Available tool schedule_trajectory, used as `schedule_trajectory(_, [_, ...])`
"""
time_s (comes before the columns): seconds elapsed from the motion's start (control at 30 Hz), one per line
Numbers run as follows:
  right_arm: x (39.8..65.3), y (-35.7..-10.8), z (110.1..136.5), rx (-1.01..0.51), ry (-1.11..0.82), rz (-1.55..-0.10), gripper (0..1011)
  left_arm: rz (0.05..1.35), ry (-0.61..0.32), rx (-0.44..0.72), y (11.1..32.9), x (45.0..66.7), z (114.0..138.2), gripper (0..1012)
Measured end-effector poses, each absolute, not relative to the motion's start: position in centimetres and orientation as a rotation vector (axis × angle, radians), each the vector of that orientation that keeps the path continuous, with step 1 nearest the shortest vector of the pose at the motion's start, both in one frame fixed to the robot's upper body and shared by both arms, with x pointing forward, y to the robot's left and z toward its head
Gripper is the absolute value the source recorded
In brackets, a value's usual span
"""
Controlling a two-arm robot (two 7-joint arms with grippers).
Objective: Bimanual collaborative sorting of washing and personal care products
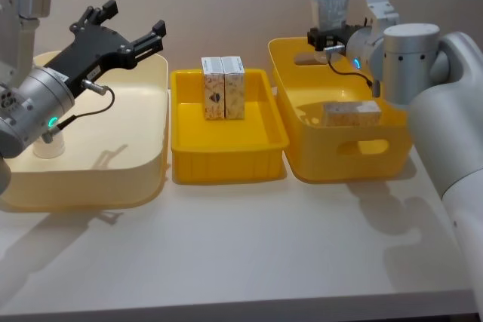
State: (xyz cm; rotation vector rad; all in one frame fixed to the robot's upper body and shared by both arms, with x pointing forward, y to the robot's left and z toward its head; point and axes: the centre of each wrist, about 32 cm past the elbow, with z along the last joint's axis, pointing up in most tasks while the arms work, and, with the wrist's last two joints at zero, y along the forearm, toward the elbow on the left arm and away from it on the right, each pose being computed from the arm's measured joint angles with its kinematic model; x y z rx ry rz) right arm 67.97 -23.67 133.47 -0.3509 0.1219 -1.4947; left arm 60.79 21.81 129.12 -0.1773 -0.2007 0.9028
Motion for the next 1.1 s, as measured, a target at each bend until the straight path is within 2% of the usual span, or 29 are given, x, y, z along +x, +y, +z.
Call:
schedule_trajectory(0.67, [69.0, -24.3, 134.8, -0.553, 0.209, -1.391, 604, 0.903, -0.201, -0.177, 21.8, 60.8, 129.1, 1002])
schedule_trajectory(1.1, [71.0, -25.0, 136.6, -0.716, 0.324, -1.283, 604, 0.903, -0.201, -0.177, 21.8, 60.8, 129.1, 1002])
